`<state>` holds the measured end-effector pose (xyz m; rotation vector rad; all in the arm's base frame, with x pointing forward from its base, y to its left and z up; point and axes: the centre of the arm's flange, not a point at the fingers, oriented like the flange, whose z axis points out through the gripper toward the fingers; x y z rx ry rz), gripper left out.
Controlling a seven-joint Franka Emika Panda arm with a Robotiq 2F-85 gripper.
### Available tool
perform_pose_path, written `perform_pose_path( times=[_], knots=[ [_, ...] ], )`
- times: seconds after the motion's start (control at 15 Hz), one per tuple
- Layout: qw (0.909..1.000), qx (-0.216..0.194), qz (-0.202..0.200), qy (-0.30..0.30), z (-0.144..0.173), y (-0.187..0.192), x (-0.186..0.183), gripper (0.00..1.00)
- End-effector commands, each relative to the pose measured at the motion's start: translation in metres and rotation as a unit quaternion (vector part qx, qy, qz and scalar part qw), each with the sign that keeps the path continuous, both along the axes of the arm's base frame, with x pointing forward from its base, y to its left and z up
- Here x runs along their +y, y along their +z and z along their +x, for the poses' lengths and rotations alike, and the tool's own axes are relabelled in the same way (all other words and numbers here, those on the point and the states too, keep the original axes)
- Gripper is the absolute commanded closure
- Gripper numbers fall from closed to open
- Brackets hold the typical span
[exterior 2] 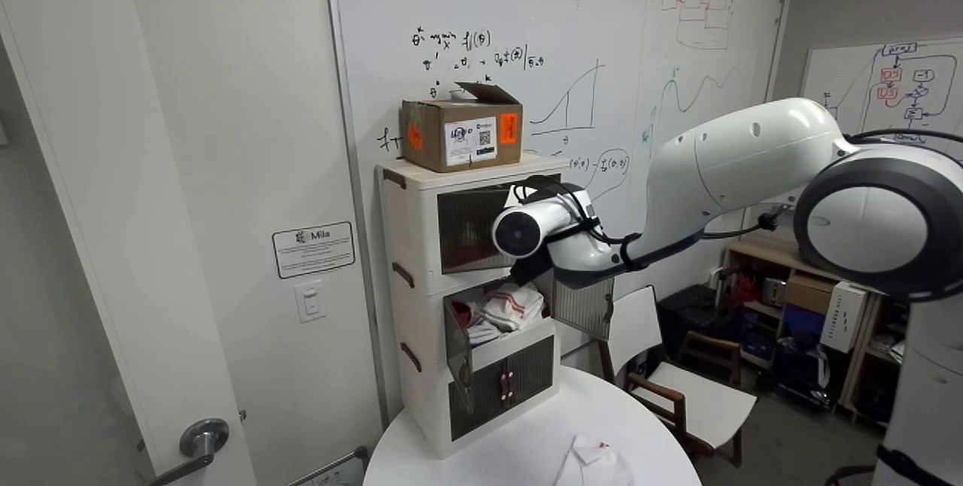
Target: Open the top left cabinet door
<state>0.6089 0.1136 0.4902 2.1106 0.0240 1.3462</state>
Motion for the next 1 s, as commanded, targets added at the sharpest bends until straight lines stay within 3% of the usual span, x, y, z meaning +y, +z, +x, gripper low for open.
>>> perform_pose_path(
  times=[0.0,0.93],
  knots=[
    [0.9993,-0.029,-0.021,-0.010,-0.019,-0.002,0.005,0.99],
    [0.9901,-0.089,-0.044,-0.099,-0.030,-0.011,0.027,0.99]
  ],
)
